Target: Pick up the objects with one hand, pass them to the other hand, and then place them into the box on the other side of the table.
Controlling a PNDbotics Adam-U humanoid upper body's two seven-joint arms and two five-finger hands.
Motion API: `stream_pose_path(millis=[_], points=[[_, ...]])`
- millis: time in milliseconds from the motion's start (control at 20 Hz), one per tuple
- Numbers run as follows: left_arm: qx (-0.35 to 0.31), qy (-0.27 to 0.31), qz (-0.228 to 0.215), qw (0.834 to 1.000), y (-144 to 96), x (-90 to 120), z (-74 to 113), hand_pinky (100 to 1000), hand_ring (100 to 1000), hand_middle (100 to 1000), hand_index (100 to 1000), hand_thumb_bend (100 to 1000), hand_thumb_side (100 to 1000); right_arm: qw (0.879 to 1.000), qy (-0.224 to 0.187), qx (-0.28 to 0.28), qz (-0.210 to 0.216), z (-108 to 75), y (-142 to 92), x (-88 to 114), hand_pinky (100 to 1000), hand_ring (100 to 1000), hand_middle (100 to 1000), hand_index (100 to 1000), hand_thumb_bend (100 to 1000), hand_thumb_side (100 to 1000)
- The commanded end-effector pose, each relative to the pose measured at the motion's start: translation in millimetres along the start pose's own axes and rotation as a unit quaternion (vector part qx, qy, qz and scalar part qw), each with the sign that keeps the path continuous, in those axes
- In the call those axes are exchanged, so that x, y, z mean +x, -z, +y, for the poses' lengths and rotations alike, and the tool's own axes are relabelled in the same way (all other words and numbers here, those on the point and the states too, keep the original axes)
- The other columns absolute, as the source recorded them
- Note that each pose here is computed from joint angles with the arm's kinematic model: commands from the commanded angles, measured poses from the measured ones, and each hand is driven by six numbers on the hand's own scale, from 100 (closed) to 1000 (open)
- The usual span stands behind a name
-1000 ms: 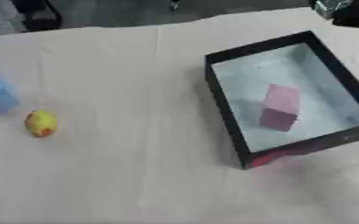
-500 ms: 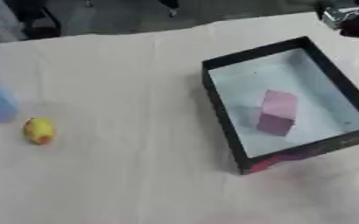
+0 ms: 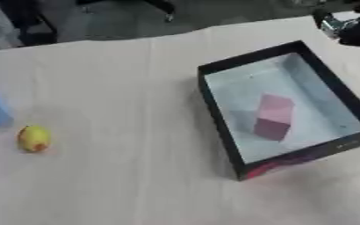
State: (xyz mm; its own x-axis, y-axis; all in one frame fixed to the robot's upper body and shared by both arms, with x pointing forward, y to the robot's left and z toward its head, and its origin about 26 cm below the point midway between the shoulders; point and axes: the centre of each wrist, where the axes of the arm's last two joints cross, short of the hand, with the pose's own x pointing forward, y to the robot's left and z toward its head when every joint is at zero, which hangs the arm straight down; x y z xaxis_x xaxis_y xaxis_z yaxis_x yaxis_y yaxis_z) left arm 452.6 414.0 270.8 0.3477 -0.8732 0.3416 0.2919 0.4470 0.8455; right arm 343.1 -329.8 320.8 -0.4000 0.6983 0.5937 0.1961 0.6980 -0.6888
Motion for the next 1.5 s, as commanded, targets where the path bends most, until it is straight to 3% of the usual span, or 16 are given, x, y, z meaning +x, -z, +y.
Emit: stream_pose_path(millis=[50,450,1500], points=[[0.025,0.001,0.012,1.000,-8.5,-2.1,16.4,924,912,831,874,600,100,1.000,-0.012,-0.011,-0.016,-8.8,1.1,10.6,875,850,828,823,310,294],[0.034,0.005,0.052,0.998,-0.5,-6.9,10.3,921,914,833,875,588,100,1.000,-0.013,-0.009,-0.017,-7.6,1.6,11.5,875,853,826,821,313,301],[0.028,-0.004,0.105,0.994,4.0,-31.1,8.4,923,924,838,875,593,100,1.000,-0.019,-0.013,-0.013,-9.0,0.5,6.5,877,852,820,816,307,313]])
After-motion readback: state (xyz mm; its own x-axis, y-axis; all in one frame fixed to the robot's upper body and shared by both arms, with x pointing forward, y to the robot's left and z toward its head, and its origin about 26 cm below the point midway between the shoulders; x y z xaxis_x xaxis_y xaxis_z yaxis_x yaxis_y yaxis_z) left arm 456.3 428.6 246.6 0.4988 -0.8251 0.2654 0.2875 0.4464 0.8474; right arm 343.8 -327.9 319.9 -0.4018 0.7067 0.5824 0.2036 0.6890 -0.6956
